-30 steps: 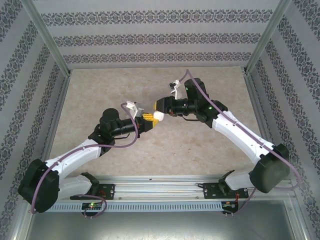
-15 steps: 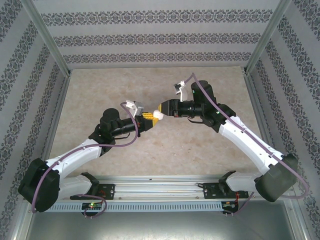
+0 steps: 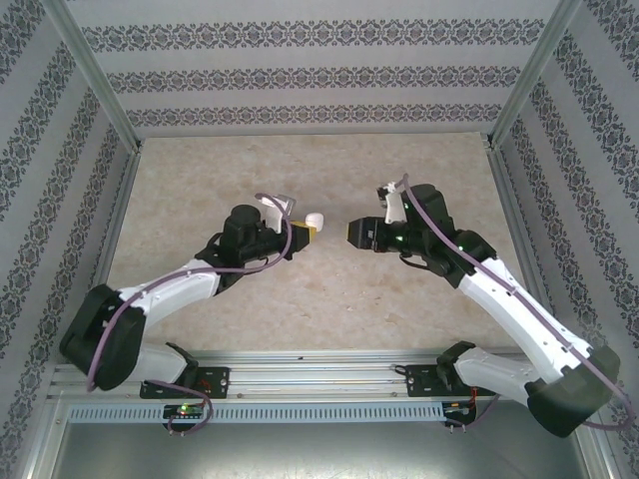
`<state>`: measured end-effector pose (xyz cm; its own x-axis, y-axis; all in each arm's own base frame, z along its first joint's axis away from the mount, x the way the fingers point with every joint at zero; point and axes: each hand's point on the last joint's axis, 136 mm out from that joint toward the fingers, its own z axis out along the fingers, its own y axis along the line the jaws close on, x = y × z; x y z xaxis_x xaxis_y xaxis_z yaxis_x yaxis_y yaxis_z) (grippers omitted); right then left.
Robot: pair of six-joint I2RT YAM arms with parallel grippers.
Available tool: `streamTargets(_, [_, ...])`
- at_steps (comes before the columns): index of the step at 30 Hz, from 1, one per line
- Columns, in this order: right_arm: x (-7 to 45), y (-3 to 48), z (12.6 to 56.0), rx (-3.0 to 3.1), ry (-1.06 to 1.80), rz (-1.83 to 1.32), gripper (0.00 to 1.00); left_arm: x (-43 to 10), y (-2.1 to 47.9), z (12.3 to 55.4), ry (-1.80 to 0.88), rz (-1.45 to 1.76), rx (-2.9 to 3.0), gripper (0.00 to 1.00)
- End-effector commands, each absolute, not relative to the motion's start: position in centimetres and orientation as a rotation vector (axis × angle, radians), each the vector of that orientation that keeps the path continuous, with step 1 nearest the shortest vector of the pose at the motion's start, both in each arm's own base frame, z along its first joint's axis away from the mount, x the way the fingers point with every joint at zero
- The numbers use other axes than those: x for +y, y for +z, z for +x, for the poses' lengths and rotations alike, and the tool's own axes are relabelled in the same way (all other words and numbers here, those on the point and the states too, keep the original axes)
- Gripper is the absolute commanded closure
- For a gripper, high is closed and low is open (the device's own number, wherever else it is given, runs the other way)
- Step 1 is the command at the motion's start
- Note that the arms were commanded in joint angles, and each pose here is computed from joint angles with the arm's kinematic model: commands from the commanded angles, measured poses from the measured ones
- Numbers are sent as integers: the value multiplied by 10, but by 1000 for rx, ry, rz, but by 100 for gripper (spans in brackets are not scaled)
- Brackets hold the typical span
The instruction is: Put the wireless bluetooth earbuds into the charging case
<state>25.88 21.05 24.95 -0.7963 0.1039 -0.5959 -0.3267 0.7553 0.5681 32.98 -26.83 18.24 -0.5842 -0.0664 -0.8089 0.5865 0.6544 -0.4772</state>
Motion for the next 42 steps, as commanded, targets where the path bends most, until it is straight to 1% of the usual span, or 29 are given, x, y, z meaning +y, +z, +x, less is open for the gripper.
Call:
streamTargets(1, [182, 236, 258, 2341, 713, -162, 42, -261, 156, 347, -864, 299, 2138, 99])
streamTargets(5, [152, 217, 258, 2362, 540, -106, 33, -259, 115, 357, -804, 247, 2269, 99])
streamTargets(8, [111, 191, 259, 2412, 325, 44, 25, -258, 90, 364, -767, 209, 2356, 95])
streamTargets(10, [90, 176, 261, 2432, 241, 113, 22, -258, 75, 366, -751, 193, 2401, 94])
streamTargets(12, [76, 165, 265, 2436, 209, 170, 19, -257, 63, 367, -740, 180, 2431, 93])
streamTargets(15, [70, 156, 273, 2425, 234, 170, 17, -257, 49, 370, -723, 160, 2475, 91])
streamTargets(17, [65, 154, 278, 2411, 225, 173, 16, -255, 44, 372, -700, 155, 2496, 88])
streamTargets(18, [63, 153, 280, 2406, 217, 172, 15, -254, 42, 373, -684, 151, 2505, 85])
streamTargets(19, [60, 153, 283, 2397, 206, 179, 14, -253, 42, 375, -668, 149, 2512, 79])
streamTargets(22, [53, 154, 290, 2371, 190, 197, 12, -250, 45, 378, -618, 162, 2527, 62])
streamTargets(25, [51, 156, 297, 2342, 207, 204, 10, -247, 55, 383, -567, 197, 2533, 53])
streamTargets(27, [48, 157, 299, 2331, 198, 214, 9, -245, 64, 386, -538, 227, 2529, 48])
streamTargets(29, [43, 157, 302, 2323, 172, 221, 7, -242, 76, 391, -503, 256, 2520, 46])
streamTargets(35, [24, 153, 307, 2296, 65, 247, 2, -224, 118, 405, -392, 333, 2456, 43])
streamTargets(39, [10, 154, 307, 2254, 5, 280, 2, -204, 141, 411, -336, 349, 2403, 41])
streamTargets(42, [1, 153, 309, 2202, -40, 275, 2, -180, 153, 416, -286, 333, 2346, 37])
